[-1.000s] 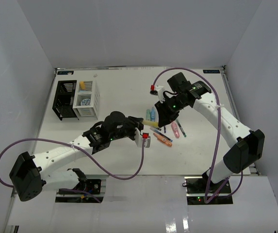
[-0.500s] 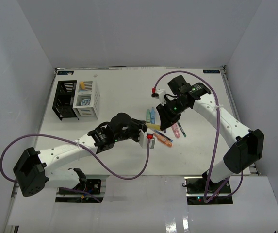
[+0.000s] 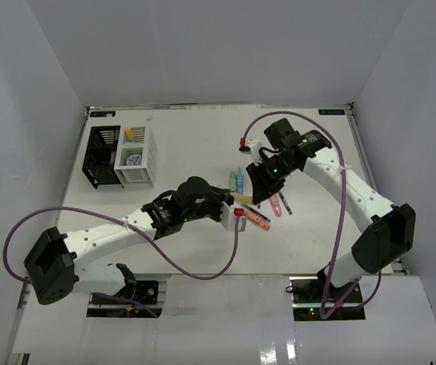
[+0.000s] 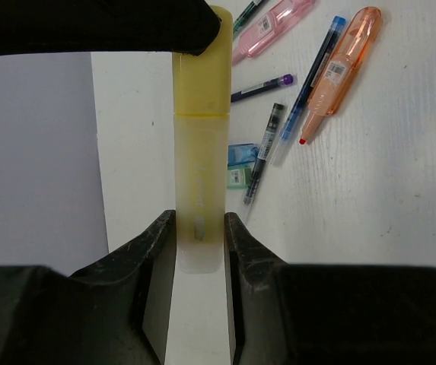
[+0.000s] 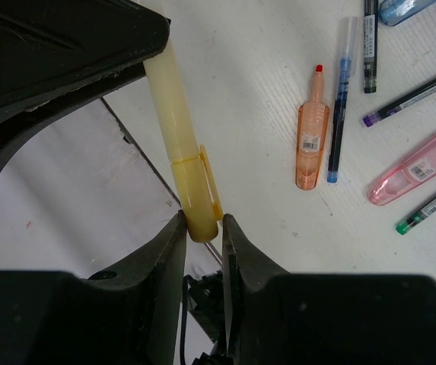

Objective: Sort the stationery into containers
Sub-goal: Close the pen cap on the pen.

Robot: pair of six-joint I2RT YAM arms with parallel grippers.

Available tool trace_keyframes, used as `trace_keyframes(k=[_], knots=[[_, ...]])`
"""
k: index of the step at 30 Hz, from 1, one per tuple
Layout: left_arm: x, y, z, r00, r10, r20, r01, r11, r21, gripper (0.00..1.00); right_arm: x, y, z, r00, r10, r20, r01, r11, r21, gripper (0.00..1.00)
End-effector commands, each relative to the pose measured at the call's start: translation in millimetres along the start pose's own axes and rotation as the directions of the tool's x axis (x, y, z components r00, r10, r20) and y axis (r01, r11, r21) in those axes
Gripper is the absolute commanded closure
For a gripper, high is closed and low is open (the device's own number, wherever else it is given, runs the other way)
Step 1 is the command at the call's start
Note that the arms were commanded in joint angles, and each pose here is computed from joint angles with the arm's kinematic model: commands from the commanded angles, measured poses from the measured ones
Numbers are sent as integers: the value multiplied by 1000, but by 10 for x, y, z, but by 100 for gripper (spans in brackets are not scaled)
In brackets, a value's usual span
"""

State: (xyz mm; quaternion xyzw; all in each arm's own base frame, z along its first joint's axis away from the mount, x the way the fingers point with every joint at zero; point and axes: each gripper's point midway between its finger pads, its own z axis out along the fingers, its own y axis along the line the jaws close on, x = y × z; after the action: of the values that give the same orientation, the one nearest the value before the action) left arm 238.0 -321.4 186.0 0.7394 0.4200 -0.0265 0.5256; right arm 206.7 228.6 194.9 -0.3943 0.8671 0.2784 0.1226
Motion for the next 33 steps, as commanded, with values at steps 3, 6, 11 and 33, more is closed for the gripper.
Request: trace_keyframes(k=[3, 6, 11, 33], knots=[[-948, 345, -24, 941, 65, 332, -39, 996, -83, 100, -559, 165, 8, 969, -106, 222, 122, 991, -61, 92], [-973, 336, -28, 936, 60, 348, -33, 996, -82, 100, -576, 168, 7, 967, -110, 229, 127, 990, -62, 92], [-1057, 361, 7, 928, 64, 368, -36, 996, -83, 100, -618, 193, 26, 967, -104, 231, 126, 988, -83, 92], [-1035, 309, -1, 939, 41, 340, -19, 998, -66, 100, -499, 89, 48, 965, -120, 232, 129, 991, -23, 92]])
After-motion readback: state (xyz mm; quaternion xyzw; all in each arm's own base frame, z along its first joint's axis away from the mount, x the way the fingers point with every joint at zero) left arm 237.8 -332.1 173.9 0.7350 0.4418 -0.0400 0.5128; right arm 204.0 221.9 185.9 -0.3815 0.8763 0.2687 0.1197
